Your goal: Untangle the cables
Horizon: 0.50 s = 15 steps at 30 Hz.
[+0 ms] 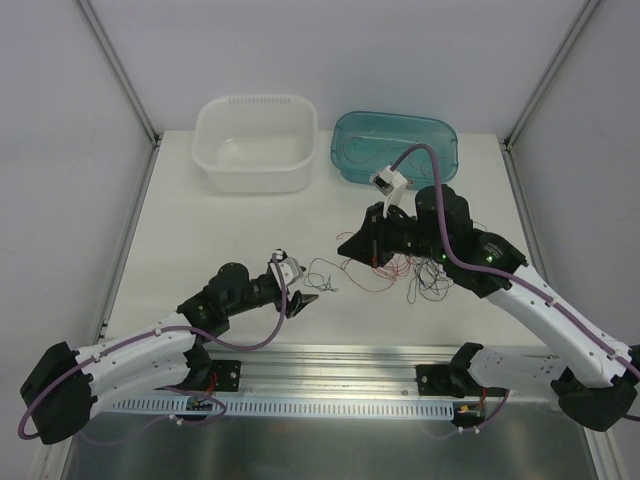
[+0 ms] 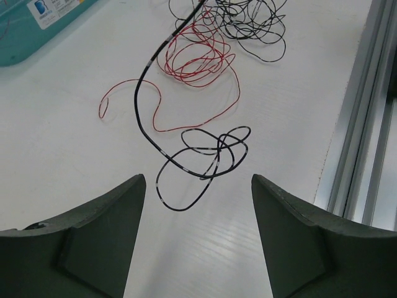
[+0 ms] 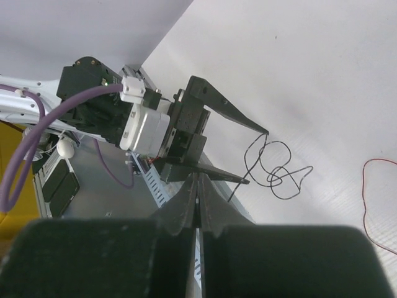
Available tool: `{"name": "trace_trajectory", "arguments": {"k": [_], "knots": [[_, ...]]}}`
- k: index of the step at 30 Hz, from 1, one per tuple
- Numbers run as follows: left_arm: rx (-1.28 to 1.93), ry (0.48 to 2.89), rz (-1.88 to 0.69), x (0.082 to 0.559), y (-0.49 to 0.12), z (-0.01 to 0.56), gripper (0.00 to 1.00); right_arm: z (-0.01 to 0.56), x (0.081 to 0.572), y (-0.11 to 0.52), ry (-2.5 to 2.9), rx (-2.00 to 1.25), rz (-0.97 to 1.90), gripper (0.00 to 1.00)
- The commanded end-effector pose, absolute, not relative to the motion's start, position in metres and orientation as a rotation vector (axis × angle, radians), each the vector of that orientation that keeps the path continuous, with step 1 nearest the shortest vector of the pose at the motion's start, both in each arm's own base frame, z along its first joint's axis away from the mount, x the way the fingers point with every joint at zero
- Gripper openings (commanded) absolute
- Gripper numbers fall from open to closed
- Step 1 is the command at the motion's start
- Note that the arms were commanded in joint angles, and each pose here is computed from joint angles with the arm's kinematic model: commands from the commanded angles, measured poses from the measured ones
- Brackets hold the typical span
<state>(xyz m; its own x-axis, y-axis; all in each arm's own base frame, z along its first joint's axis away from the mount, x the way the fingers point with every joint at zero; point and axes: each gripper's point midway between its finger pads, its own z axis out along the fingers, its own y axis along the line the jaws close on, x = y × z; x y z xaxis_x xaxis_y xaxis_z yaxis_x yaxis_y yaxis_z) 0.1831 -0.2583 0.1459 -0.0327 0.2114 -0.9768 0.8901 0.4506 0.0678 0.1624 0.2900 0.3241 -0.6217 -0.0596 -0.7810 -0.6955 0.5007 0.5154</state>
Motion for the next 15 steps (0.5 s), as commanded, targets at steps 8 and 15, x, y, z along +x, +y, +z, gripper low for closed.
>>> {"name": "trace_trajectory", "arguments": {"k": [8,15], "knots": [[1.130,1.428,-0.673,0.176,-0.270,0.143,0.66,0.378,0.150,0.293,1.873,-0.620,1.254,0.01],[1.118,1.395,-0.616,0.183,-0.273,0.152,0.40,0.379,0.147,0.295,1.869,-0.621,1.278,0.01]]}}
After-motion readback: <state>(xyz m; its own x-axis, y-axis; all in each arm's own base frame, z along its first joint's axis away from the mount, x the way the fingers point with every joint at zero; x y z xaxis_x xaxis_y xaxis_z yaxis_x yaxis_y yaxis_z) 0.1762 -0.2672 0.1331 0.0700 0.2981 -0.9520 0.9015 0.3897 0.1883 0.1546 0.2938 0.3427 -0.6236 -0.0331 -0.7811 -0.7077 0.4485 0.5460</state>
